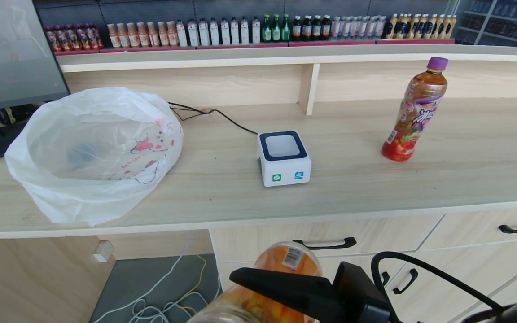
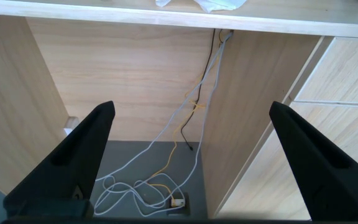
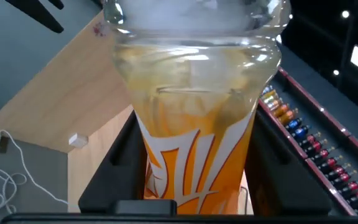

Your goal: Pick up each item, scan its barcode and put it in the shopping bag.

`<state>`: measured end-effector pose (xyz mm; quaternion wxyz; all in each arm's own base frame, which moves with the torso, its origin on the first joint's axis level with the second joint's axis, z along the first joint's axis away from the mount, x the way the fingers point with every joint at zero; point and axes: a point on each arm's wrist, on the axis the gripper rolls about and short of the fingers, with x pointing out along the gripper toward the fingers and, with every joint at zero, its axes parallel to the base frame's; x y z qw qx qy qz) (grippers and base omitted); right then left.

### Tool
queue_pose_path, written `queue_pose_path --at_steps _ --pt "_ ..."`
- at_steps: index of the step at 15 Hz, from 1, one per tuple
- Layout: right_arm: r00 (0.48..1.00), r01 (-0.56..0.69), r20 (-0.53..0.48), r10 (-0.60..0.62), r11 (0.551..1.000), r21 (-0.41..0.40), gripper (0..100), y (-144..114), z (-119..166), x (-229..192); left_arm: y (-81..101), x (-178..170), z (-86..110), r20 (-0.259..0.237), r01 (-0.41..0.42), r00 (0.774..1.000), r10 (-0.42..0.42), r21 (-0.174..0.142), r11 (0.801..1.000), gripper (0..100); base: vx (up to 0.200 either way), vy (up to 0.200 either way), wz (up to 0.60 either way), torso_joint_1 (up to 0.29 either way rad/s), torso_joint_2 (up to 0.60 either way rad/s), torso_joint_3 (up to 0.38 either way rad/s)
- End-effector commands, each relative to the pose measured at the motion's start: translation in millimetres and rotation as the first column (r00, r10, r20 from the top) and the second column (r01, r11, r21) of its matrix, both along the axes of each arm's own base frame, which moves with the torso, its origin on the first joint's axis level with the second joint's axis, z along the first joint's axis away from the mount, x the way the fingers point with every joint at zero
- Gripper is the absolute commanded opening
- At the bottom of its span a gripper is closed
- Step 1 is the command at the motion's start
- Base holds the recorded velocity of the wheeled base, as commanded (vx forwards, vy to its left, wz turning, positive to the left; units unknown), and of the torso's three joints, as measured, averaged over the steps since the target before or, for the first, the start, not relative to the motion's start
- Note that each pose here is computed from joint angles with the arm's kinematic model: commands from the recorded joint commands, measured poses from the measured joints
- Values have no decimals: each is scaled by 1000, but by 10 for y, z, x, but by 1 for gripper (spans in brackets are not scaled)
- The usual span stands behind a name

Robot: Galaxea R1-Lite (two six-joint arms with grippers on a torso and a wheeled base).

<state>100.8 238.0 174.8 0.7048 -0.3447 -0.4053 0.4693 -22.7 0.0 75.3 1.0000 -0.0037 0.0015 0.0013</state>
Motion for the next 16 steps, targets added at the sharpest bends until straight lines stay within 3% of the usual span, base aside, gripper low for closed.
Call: queue_pose_path --at_steps 1,3,5,7,16 --pt "989 58 138 -50 997 -49 0 96 -86 90 0 0 0 0 -1 1000 1 0 1000 100 0 0 0 0 0 0" --pt "974 81 215 -69 996 -44 0 115 -42 98 0 0 0 0 -1 1000 1 0 1000 100 0 0 0 0 0 0" --pt "908 139 403 -116 990 -28 0 125 67 99 0 0 0 0 -1 1000 1 1 1000 100 0 0 0 0 0 0" --pt "858 159 496 -134 987 -9 0 135 139 66 0 0 0 0 -1 1000 1 0 1000 100 0 0 0 0 0 0" --pt "813 168 565 -141 986 5 0 140 189 14 0 0 0 0 -1 1000 1 0 1000 100 0 0 0 0 0 0"
